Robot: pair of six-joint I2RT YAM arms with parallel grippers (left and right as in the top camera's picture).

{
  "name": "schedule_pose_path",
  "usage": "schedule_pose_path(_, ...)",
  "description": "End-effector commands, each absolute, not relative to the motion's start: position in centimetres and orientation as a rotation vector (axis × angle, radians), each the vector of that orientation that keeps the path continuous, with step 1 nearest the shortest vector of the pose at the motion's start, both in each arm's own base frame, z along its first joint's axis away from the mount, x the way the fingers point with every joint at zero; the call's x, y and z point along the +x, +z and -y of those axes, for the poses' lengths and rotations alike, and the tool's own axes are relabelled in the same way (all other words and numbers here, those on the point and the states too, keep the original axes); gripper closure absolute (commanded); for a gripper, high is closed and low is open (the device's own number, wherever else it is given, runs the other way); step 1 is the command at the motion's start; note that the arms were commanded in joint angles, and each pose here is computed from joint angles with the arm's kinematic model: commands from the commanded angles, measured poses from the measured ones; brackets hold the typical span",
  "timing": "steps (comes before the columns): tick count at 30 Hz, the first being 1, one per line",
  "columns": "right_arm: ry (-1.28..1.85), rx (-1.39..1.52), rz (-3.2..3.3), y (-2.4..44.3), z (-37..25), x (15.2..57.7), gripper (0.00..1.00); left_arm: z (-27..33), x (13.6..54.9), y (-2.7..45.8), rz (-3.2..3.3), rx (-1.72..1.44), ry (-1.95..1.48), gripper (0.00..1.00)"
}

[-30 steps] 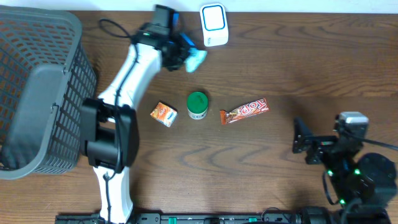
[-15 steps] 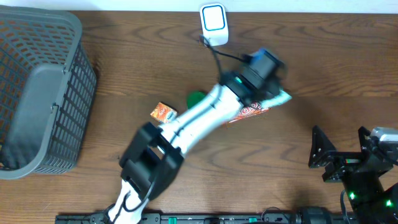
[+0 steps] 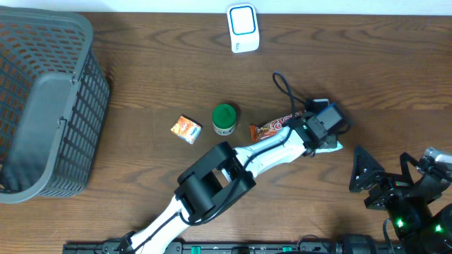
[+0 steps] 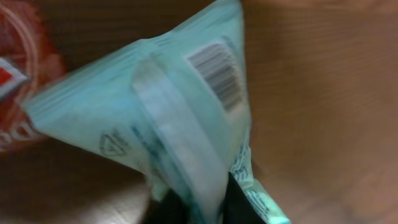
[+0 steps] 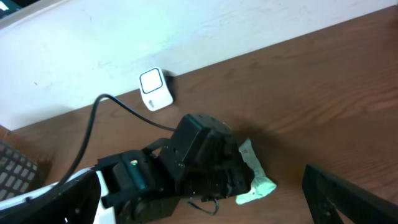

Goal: Scan the item barcode
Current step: 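Carry the wipes pack across and release it right of the red bar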

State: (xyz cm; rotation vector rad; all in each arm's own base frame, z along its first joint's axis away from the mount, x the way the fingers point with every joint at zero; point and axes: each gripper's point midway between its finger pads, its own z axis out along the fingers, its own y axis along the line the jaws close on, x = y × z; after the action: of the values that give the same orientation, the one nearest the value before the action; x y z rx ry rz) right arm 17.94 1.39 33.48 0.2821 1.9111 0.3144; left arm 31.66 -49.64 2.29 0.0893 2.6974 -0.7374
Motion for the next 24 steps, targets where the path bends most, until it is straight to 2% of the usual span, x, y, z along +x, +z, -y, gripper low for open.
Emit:
schedule_pose_path(1,0.319,0.322,-1.894,34.0,-1.1,17.7,0.01,49.2,33.4,5.1,-2.617,0.15,-0.739,0.46)
schedule_pose_path(3,0.317,0.323,-1.902,33.8,-1.1,17.7,0.01,49.1,33.4,5.9,-2.598,0.213,-0.729,0.18)
schedule_pose_path(5,0.31,0.329,-1.919,33.4,-1.0,17.5,0.01,48.8,33.2,7.2,-2.589,0.237,-0.726,0.11)
schedule_pose_path(8,0.278,0.299,-1.901,33.8,-0.8,17.7,0.01,48.1,32.8,10.1,-2.567,0.268,-0.728,0.08)
schedule_pose_path(13,0.225,0.355,-1.903,33.7,0.3,18.7,0.01,45.1,32.8,17.6,-2.453,0.316,-0.651,0.07)
schedule_pose_path(18,0.186,0.469,-2.124,29.1,1.0,21.6,0.01,37.5,34.0,25.4,-2.303,0.159,-0.393,0.05)
schedule_pose_path(24,0.187,0.53,-2.408,23.6,0.2,26.9,0.01,29.1,33.9,33.2,-2.175,0.085,-0.272,0.04)
